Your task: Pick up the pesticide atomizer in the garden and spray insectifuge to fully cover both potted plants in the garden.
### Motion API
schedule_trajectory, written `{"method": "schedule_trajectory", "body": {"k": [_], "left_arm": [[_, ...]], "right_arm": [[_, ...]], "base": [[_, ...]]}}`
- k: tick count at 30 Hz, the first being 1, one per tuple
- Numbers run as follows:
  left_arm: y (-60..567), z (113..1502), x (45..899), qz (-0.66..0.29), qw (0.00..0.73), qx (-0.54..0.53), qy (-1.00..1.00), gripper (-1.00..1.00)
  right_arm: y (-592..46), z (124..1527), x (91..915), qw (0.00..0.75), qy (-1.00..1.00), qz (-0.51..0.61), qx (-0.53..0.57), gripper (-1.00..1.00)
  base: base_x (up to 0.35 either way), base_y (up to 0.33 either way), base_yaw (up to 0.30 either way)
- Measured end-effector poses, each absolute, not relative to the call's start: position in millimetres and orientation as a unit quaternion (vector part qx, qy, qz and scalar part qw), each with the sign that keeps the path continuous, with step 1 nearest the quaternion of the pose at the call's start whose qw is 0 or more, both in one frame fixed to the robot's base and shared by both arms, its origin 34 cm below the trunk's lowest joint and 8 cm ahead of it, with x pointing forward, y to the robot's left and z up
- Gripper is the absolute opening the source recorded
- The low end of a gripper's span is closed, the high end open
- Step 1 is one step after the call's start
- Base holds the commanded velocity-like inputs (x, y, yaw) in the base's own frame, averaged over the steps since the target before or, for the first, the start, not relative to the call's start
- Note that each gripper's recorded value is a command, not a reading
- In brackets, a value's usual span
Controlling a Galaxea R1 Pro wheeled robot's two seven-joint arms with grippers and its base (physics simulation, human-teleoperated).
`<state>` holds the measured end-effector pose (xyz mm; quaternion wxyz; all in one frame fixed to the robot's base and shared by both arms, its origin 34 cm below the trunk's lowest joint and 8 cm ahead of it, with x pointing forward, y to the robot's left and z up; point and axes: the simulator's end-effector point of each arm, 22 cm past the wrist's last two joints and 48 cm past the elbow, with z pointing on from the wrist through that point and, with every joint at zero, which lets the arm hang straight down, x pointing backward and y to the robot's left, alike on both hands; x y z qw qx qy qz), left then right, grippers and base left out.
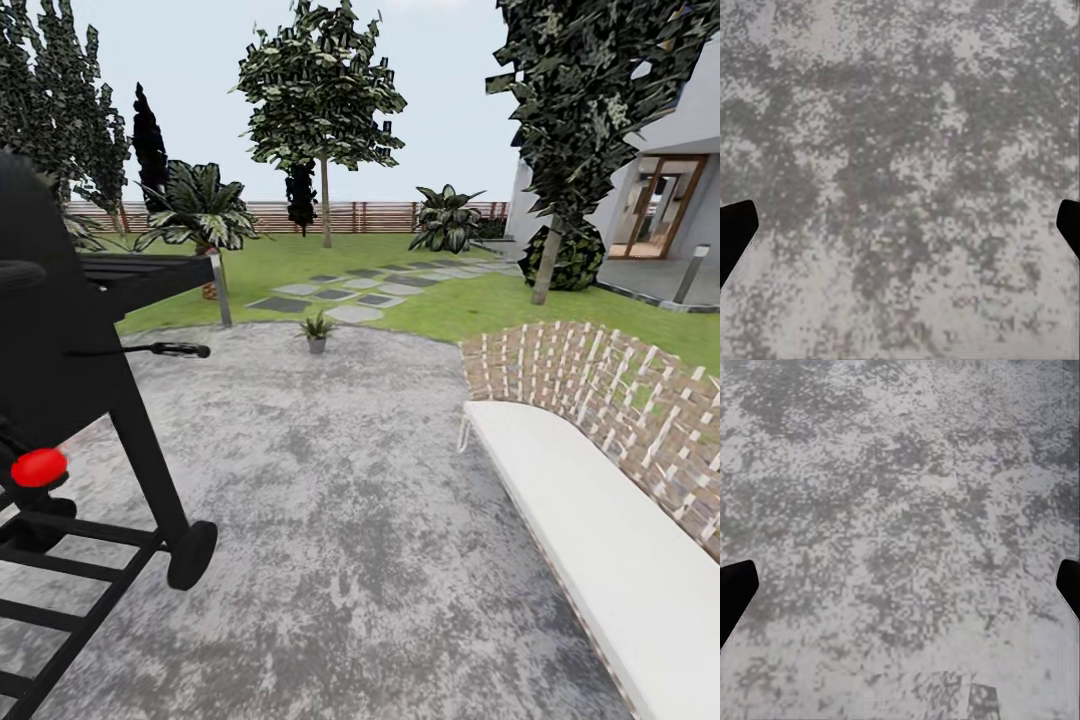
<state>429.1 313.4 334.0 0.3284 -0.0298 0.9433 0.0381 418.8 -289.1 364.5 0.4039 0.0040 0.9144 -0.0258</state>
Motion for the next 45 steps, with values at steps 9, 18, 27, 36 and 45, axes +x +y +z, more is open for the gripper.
{"method": "schedule_trajectory", "body": {"k": [9, 18, 27, 36, 45], "left_arm": [[313, 334, 429, 0.038, 0.329, -0.029, 0.943, 1.0], [313, 334, 429, 0.038, 0.329, -0.03, 0.943, 1.0], [313, 334, 429, 0.038, 0.329, -0.029, 0.943, 1.0], [313, 336, 432, 0.038, 0.336, -0.029, 0.941, 1.0], [313, 337, 433, 0.038, 0.338, -0.028, 0.94, 1.0]], "right_arm": [[-289, 365, 419, 0.404, 0.914, -0.025, 0.004, 1.0], [-289, 365, 419, 0.404, 0.914, -0.026, 0.005, 1.0], [-288, 365, 419, 0.404, 0.914, -0.025, 0.002, 1.0], [-289, 352, 400, 0.382, 0.924, -0.025, 0.004, 1.0], [-288, 347, 393, 0.374, 0.927, -0.023, 0.006, 1.0]], "base": [[0.337, 0.0, -0.039], [0.337, 0.0, -0.189], [0.337, 0.0, -0.01], [0.337, 0.0, 0.0], [0.337, 0.0, 0.0]]}}
